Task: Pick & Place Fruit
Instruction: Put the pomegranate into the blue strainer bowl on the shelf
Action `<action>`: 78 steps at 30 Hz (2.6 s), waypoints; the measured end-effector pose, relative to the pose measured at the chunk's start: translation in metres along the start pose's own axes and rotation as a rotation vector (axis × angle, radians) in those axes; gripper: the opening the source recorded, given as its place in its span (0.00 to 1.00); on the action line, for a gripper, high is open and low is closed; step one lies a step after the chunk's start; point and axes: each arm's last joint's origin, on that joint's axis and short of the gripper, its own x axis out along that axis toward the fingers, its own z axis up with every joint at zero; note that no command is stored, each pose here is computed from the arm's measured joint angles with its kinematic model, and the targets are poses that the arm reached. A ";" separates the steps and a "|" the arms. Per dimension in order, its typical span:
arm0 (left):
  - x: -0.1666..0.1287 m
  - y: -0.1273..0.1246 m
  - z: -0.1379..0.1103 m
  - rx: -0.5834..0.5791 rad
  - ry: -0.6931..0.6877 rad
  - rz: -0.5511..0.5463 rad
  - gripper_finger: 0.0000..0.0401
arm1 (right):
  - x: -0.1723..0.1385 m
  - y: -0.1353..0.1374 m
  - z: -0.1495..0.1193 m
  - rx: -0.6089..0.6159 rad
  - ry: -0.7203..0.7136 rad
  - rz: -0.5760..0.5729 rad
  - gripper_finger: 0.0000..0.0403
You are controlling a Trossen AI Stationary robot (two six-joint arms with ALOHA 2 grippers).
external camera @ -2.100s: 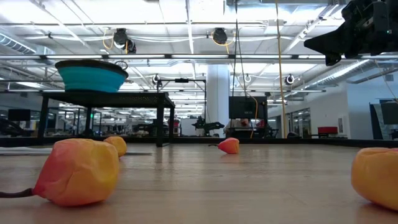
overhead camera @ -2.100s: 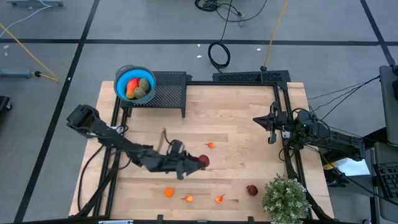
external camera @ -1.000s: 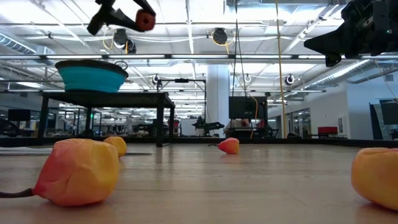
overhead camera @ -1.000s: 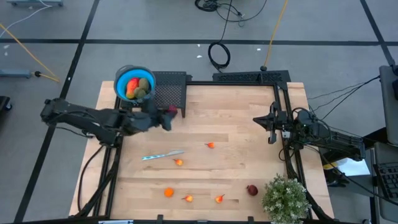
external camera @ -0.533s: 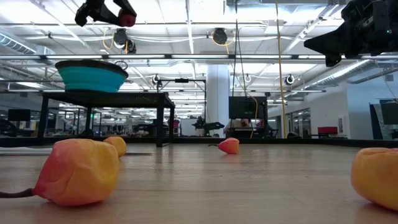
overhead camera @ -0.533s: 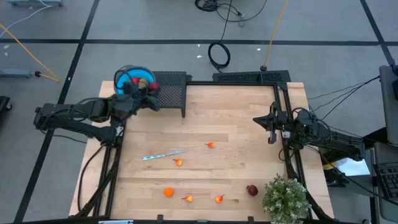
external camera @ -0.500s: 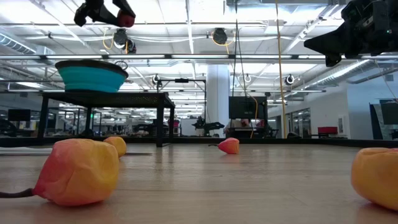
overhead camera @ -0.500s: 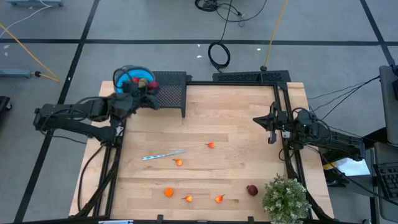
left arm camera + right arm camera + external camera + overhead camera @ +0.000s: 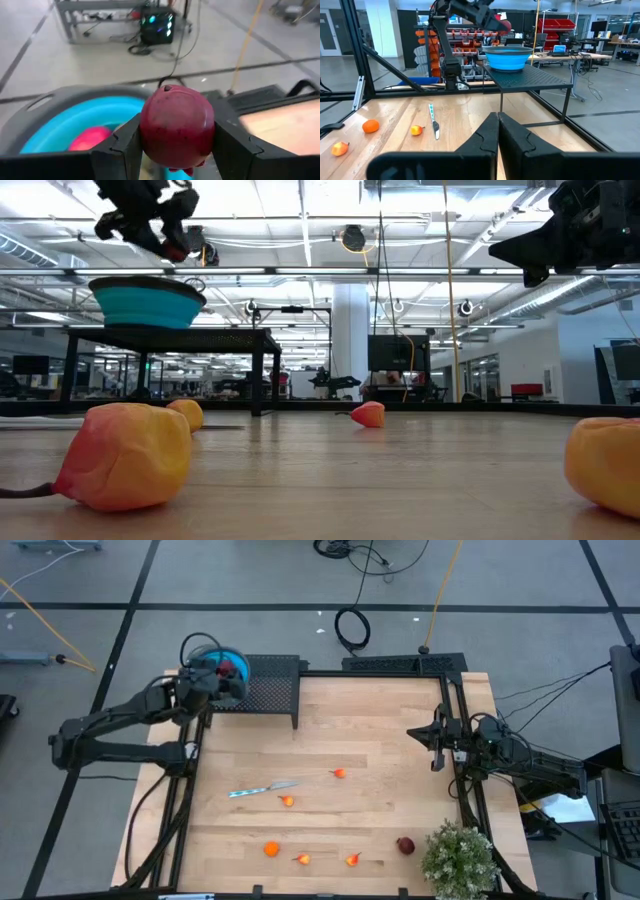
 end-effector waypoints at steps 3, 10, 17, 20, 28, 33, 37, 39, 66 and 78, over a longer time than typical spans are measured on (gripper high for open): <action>0.006 0.009 -0.001 0.004 0.048 0.044 0.47 | 0.000 0.000 0.000 0.000 0.000 0.000 0.00; 0.017 0.027 0.000 -0.005 0.143 0.085 0.47 | 0.000 0.000 0.000 0.000 0.000 0.000 0.00; 0.025 0.037 0.001 0.001 0.188 0.108 0.47 | 0.000 0.000 0.000 0.000 0.000 0.000 0.00; 0.031 0.037 0.000 0.014 0.214 0.118 0.47 | 0.000 0.000 0.000 0.000 0.000 0.000 0.00; 0.056 0.037 -0.004 0.072 0.280 0.184 0.47 | 0.000 0.000 0.000 0.000 0.000 0.000 0.00; 0.065 0.037 -0.004 0.057 0.300 0.177 0.47 | 0.000 0.000 0.000 0.000 0.000 0.000 0.00; 0.068 0.040 -0.004 0.066 0.308 0.183 0.47 | 0.000 0.000 0.000 0.000 0.000 0.000 0.00; 0.069 0.040 -0.004 0.086 0.318 0.171 0.47 | 0.000 0.000 0.000 0.000 0.000 0.000 0.00; 0.059 0.042 0.014 0.078 0.268 0.117 0.74 | 0.000 0.000 0.000 0.000 0.000 0.000 0.00; 0.023 0.021 0.062 -0.006 0.200 -0.281 0.74 | 0.000 0.000 0.000 0.000 0.000 0.000 0.00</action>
